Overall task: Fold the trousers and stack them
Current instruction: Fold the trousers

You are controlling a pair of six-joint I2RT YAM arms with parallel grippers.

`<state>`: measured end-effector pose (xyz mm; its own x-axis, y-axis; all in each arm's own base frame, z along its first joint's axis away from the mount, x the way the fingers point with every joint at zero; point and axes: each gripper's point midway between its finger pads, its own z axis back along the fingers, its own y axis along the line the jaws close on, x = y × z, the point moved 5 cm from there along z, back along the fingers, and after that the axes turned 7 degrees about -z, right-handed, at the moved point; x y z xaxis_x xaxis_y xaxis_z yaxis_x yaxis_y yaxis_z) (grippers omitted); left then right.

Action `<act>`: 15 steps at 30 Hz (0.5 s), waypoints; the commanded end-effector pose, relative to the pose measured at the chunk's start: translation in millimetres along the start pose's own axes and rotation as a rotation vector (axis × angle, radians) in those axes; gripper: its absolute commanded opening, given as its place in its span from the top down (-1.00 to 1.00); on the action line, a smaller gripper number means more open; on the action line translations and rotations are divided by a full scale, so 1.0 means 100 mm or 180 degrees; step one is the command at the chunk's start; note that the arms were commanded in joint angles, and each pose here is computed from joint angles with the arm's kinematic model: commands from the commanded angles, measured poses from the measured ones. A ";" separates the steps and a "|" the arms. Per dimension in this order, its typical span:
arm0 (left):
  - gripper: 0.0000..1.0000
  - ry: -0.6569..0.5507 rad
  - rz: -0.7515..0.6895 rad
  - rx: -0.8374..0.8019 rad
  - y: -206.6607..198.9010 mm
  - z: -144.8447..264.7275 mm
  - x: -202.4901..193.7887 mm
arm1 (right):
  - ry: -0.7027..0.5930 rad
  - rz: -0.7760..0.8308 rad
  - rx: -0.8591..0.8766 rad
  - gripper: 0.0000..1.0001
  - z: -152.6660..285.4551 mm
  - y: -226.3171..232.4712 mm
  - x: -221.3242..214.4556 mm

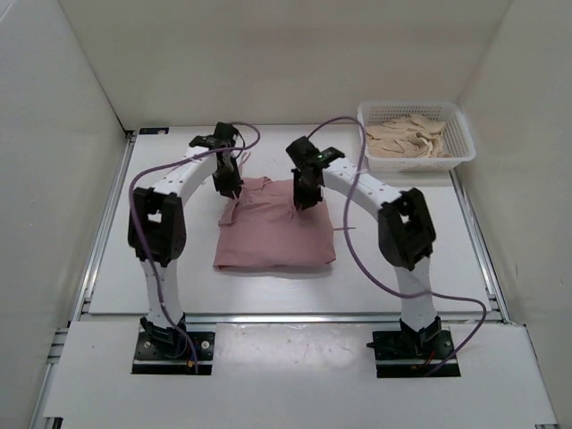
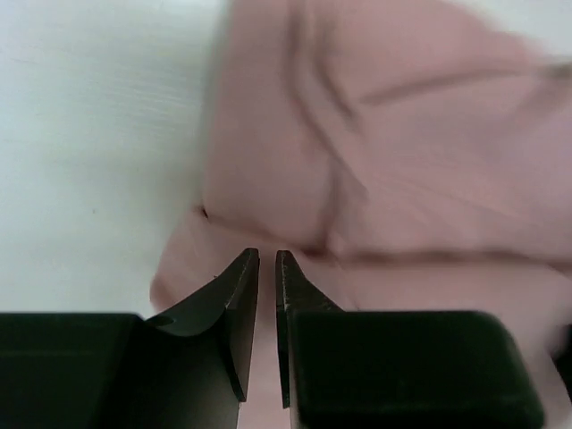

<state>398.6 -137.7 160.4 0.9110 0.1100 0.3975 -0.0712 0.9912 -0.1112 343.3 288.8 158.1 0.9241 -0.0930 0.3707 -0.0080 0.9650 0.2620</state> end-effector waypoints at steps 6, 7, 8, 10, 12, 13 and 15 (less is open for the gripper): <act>0.47 0.0563 0.0039 0.0045 0.25 -0.50 -0.35 | 0.0357 -0.0060 -0.0364 0.48 -0.53 -0.23 -0.23; 0.47 0.0530 0.0039 0.0033 0.25 -0.44 -0.35 | 0.0255 -0.0062 -0.0335 0.46 -0.42 -0.21 -0.17; 0.44 0.0426 0.0030 0.0050 0.29 -0.34 -0.28 | 0.0179 -0.0093 -0.0318 0.41 -0.31 -0.20 -0.14; 0.33 0.0178 0.0068 -0.0020 0.32 0.06 -0.18 | -0.0213 -0.0147 -0.0165 0.25 0.20 -0.18 0.07; -0.05 -0.0110 0.0034 -0.0101 0.33 0.44 -0.02 | -0.0612 -0.0138 0.0033 -0.29 0.78 -0.16 0.20; -0.26 -0.0345 0.0061 -0.0163 0.35 0.76 0.05 | -0.0744 -0.0138 0.0043 -0.49 0.95 -0.22 0.24; -0.68 -0.0562 0.0013 -0.0180 0.39 1.15 0.11 | -0.1090 -0.0147 0.0080 -0.78 1.39 -0.37 0.28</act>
<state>373.1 -104.6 163.1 0.9357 0.1184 0.3324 -0.0823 0.9893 -0.1206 327.1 254.2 199.6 0.8787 -0.1474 0.4541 0.0286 0.9657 0.2581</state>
